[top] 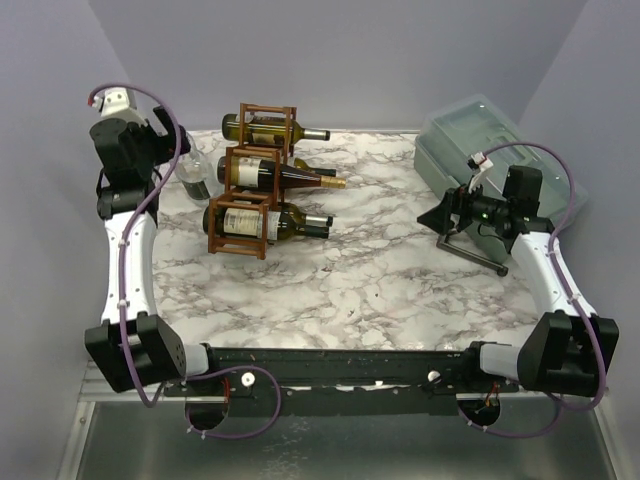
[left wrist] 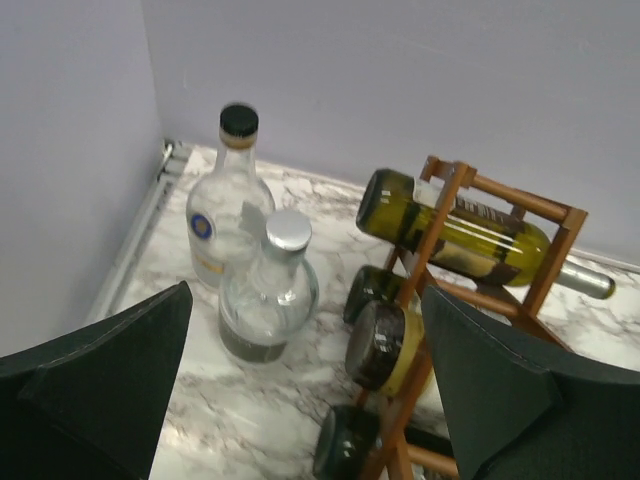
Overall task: Take the wine bottle off the wine rack
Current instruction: Move the wine bottle to the center of the board, then pick up the wine bottle from the wine rack.
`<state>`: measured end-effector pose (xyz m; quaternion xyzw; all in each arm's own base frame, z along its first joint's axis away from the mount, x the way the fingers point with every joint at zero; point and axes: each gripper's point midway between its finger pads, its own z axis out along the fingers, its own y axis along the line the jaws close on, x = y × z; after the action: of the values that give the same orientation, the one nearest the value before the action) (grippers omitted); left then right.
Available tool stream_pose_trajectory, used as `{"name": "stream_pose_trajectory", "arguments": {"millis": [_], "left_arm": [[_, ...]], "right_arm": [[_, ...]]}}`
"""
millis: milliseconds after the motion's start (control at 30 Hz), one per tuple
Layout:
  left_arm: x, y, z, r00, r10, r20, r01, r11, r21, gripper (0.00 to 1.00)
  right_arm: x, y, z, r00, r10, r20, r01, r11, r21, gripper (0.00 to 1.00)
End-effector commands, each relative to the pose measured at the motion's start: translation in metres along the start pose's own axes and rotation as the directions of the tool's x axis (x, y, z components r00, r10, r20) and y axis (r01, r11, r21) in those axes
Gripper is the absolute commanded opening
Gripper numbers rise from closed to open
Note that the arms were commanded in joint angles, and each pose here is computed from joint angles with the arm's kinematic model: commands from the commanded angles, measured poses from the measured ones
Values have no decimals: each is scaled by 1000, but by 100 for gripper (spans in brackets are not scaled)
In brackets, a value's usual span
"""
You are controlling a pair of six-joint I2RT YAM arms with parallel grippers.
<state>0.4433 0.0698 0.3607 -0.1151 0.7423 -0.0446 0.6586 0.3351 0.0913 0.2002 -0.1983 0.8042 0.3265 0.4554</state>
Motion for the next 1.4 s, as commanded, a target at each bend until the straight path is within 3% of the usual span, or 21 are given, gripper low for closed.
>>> {"name": "stream_pose_trajectory", "arguments": {"millis": [0, 200, 733, 1067, 1267, 1367], "left_arm": [[39, -8, -35, 973, -209, -96, 212, 977, 20, 99], [72, -17, -75, 951, -279, -134, 288, 956, 52, 99], [101, -15, -164, 974, -221, -41, 223, 974, 33, 99], [122, -46, -199, 970, -231, -77, 242, 951, 190, 99], [132, -48, -211, 970, -224, -95, 239, 951, 195, 99], [136, -45, -217, 975, -205, -91, 219, 958, 184, 99]], "right_arm": [[-7, 27, -7, 998, -55, 37, 59, 991, -121, 100], [-6, 41, -11, 990, -121, 74, 132, 975, -178, 100], [5, 71, -21, 944, -298, 144, 329, 886, -328, 100], [14, 83, -28, 808, -555, 196, 581, 697, -420, 100], [19, 99, 3, 678, -704, 211, 692, 514, -506, 100], [15, 111, 27, 623, -756, 199, 723, 460, -516, 100]]}}
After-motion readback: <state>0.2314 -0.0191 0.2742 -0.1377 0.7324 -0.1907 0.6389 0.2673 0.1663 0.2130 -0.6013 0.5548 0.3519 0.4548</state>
